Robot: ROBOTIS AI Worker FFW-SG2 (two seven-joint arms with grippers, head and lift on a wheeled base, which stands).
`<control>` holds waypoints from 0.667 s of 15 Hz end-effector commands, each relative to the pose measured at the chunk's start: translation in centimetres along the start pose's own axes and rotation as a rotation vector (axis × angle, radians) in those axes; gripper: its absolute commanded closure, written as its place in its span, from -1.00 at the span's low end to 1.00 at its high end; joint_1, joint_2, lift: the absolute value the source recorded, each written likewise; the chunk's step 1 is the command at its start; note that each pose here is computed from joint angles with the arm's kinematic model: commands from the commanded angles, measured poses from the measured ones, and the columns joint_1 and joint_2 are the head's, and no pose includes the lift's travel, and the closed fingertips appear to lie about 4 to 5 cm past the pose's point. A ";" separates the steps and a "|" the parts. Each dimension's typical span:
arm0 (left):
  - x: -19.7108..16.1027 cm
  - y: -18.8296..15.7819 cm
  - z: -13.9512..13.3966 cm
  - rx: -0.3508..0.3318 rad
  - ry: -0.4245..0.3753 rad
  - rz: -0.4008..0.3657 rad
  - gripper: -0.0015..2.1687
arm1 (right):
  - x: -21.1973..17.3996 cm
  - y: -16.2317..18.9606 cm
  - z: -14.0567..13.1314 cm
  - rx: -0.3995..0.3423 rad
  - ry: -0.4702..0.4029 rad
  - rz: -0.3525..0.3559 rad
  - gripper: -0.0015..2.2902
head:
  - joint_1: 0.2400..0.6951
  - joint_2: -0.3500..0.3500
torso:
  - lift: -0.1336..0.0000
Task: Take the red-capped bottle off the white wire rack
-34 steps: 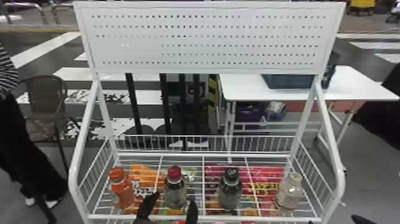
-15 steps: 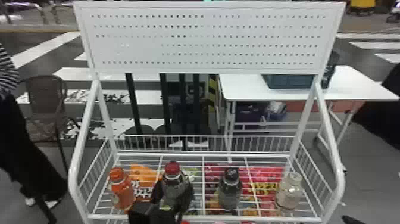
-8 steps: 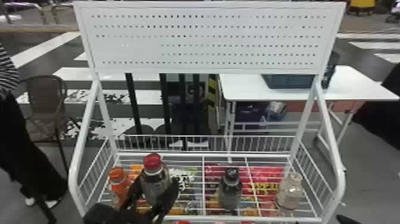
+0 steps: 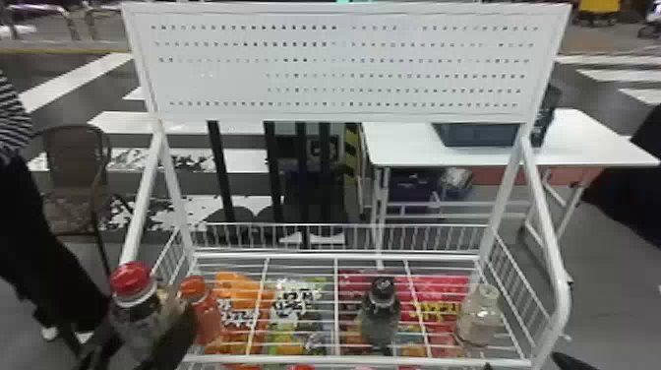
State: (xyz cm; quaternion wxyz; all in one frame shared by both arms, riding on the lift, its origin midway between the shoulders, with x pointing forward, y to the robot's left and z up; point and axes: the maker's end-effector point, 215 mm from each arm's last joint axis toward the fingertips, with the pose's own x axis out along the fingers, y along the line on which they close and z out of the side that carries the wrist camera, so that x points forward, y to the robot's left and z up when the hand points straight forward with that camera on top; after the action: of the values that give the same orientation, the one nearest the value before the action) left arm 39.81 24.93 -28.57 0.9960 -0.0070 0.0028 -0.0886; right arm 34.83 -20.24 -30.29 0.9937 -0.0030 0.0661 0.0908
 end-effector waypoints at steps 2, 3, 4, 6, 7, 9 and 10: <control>-1.8 5.3 -0.1 0.027 0.003 0.108 0.66 | 0.0 0.1 0.0 0.001 -0.002 0.000 -0.87 | 0.14 0.00 | 1.00; -2.4 6.7 -0.2 0.040 0.010 0.133 0.66 | 0.0 0.1 0.0 0.002 -0.002 0.000 -0.87 | 0.14 0.00 | 1.00; -2.8 7.7 -0.1 0.040 0.010 0.152 0.66 | 0.0 0.3 0.1 0.003 -0.004 0.004 -0.87 | 0.14 0.00 | 1.00; -3.4 8.7 -0.6 0.048 0.025 0.167 0.66 | 0.1 0.5 0.5 0.002 -0.013 0.006 -0.87 | 0.14 0.00 | 1.00; -3.6 8.7 -0.7 0.048 0.026 0.164 0.66 | 0.0 0.5 0.6 0.001 -0.012 0.006 -0.87 | 0.14 0.00 | 1.00; -3.9 9.1 -0.5 0.046 0.023 0.170 0.66 | 0.0 0.6 0.9 -0.001 -0.018 0.007 -0.87 | 0.14 0.00 | 1.00; -3.9 9.1 -0.4 0.048 0.020 0.170 0.66 | 0.0 0.6 1.0 -0.001 -0.018 0.007 -0.87 | 0.14 0.00 | 1.00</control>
State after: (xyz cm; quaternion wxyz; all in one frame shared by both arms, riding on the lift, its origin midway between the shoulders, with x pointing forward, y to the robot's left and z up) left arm 37.66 34.46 -29.28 0.9997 0.0175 0.0133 -0.0055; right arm 34.84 -19.68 -29.45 0.9938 -0.0026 0.0576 0.0945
